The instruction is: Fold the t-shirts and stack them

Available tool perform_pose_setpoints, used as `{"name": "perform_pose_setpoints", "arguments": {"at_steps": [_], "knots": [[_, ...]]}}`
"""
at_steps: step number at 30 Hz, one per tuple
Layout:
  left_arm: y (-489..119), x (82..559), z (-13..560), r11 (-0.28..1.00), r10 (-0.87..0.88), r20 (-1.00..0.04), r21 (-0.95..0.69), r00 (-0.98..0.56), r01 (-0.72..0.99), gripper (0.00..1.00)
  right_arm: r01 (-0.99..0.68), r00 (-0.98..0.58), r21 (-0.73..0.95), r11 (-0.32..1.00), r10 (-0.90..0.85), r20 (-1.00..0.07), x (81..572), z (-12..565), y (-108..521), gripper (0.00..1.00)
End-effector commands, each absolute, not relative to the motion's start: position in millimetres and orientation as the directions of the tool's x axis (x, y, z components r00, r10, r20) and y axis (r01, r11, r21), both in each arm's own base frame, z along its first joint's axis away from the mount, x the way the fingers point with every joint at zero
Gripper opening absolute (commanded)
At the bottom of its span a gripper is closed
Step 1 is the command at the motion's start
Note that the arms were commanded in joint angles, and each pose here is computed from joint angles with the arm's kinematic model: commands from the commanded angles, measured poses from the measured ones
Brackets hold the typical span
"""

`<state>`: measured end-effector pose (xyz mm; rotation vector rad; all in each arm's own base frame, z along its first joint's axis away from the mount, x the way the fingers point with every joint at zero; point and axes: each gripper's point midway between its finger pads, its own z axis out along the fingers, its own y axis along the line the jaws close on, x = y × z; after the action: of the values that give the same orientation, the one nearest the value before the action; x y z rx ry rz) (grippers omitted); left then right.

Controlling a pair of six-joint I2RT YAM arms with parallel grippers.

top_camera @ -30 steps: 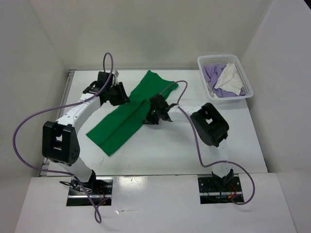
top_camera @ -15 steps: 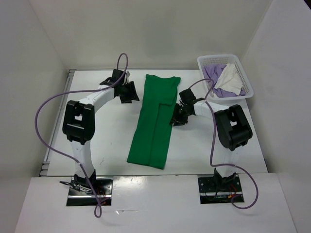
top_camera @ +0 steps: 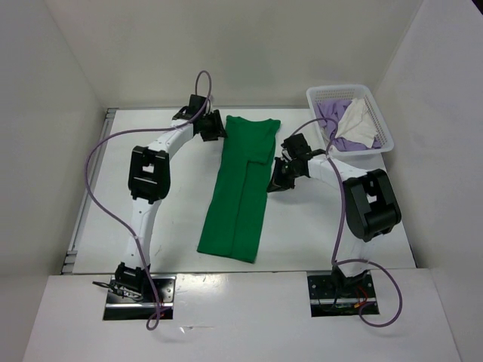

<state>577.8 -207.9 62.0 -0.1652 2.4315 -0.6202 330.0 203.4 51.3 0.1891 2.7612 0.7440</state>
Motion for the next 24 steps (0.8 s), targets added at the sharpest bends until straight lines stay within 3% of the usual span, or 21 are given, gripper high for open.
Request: {"name": "perform_pose_setpoints", "arguments": {"at_steps": [1,10,16,17,18,21,24], "knots": [[-219,595,45,0.876,-0.254,-0.531,-0.481,-0.809,0.04,0.54,-0.003,-0.952,0.547,0.837,0.166,-0.259,326,76,207,0.08],[-227,644,65,0.857,-0.321,-0.619,-0.512,-0.717,0.058,0.12,-0.013,-0.952,0.53,0.848,0.152,-0.267,315,83,198,0.1],[-174,668,85,0.853,-0.447,-0.641,-0.516,-0.624,-0.08,0.04,-0.023,-0.957,0.527,0.85,0.133,-0.256,310,82,197,0.14],[-168,670,85,0.847,-0.462,-0.636,-0.523,-0.619,-0.095,0.05,-0.023,-0.957,0.527,0.85,0.133,-0.256,308,82,196,0.14],[-162,673,95,0.84,-0.47,-0.642,-0.536,-0.605,-0.084,0.13,-0.025,-0.959,0.534,0.845,0.131,-0.253,307,83,197,0.14],[-161,664,117,0.848,-0.45,-0.661,-0.528,-0.6,-0.054,0.5,-0.014,-0.961,0.543,0.84,0.14,-0.241,303,81,198,0.21],[-152,636,127,0.87,-0.416,-0.676,-0.491,-0.609,-0.05,0.66,-0.005,-0.963,0.571,0.821,0.151,-0.225,295,79,200,0.26]]}}
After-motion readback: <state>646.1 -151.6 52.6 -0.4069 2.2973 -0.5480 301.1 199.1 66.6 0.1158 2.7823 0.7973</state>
